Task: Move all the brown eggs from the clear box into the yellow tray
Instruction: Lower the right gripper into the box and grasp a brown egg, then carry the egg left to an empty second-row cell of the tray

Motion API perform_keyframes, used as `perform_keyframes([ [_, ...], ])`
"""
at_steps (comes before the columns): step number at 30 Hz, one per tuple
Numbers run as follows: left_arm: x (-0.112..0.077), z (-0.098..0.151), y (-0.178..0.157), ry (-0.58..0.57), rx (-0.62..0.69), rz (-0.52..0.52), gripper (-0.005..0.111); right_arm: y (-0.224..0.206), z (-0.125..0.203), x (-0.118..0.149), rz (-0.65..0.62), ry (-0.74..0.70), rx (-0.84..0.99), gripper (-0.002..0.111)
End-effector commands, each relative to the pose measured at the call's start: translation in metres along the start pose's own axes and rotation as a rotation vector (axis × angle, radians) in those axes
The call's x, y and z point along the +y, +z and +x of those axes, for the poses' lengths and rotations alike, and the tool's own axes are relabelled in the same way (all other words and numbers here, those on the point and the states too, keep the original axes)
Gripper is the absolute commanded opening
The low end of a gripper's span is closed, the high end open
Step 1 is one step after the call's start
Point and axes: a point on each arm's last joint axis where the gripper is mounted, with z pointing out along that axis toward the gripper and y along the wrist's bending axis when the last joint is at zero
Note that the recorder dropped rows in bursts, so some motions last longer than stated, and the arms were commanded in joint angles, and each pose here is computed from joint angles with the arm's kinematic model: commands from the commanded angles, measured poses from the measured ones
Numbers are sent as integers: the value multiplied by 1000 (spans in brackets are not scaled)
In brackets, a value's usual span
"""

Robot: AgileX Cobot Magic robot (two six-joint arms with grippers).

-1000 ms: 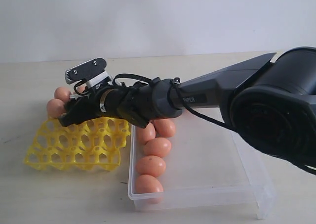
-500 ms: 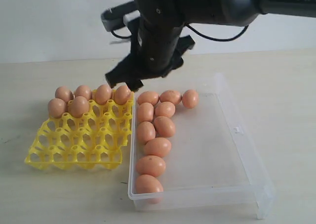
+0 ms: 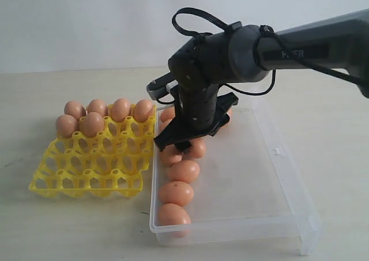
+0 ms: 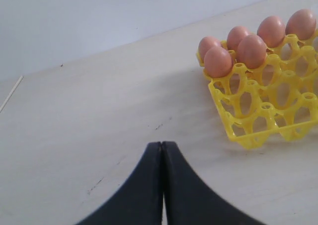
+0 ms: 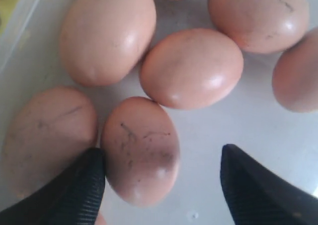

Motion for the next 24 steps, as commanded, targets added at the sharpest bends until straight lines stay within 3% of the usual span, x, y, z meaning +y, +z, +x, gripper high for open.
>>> perform_keyframes([
  [1, 0, -2, -1, -5, -18, -1, 0, 10, -4, -1, -4, -22, -47, 64],
  [13, 0, -2, -1, -5, -18, -1, 0, 24, -1, 2, -15, -75, -21, 48],
  [19, 0, -2, -1, -5, -18, -1, 0, 20, 1, 0, -1, -79, 10, 0],
  [23, 0, -2, -1, -5, -18, -1, 0, -37, -13, -10, -17, -76, -163, 0],
  [24, 0, -2, -1, -5, -18, -1, 0, -64, -23, -11, -65, -55, -331, 0],
])
